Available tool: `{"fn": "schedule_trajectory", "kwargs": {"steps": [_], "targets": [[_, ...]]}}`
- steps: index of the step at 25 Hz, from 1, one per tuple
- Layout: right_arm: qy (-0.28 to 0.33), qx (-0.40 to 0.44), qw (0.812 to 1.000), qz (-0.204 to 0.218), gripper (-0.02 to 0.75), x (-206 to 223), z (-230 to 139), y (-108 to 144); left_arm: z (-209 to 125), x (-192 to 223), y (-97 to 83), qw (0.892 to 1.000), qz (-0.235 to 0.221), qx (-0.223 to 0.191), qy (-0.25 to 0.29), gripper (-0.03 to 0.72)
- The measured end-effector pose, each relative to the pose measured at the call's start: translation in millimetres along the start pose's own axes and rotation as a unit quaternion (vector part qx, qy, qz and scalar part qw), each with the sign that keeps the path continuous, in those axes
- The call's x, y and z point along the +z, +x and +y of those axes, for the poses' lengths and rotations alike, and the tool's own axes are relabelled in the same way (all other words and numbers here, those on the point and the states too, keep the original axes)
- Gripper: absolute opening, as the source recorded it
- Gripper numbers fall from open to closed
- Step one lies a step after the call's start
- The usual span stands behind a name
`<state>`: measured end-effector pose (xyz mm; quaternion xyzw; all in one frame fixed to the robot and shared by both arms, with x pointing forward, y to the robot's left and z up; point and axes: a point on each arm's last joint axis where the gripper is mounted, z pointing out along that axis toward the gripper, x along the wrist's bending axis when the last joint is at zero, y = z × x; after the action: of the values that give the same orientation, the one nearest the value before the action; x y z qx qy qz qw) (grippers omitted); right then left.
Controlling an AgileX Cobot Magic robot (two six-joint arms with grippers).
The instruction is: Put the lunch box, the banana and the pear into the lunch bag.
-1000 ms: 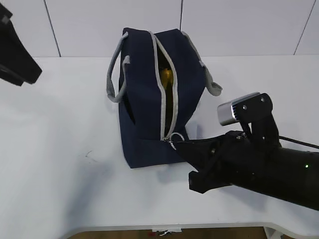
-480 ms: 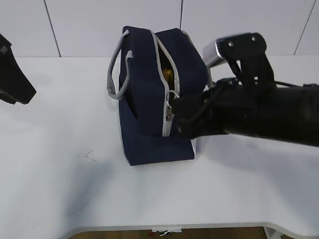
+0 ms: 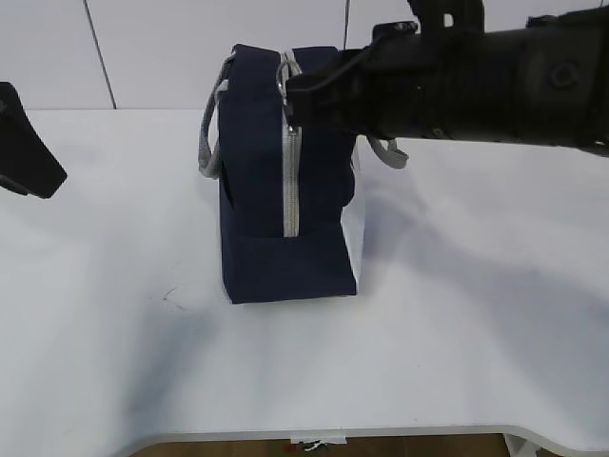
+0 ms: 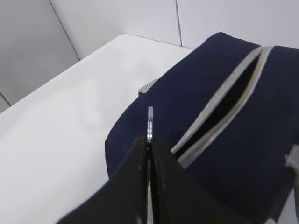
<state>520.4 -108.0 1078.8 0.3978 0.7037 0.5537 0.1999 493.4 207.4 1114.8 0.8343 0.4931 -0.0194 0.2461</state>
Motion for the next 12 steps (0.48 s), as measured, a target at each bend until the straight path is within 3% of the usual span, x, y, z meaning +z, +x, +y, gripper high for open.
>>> {"fn": "schedule_trajectory", "kwargs": {"steps": [7, 12], "targets": [[0.009, -0.006, 1.0, 0.021, 0.013, 25, 16, 2, 15, 16, 4.5, 0.999, -0.016, -0.012, -0.034, 0.275], [0.014, -0.01, 0.999, 0.032, 0.013, 35, 22, 3, 26, 42, -5.1, 0.999, -0.031, 0.02, -0.036, 0.292]]}}
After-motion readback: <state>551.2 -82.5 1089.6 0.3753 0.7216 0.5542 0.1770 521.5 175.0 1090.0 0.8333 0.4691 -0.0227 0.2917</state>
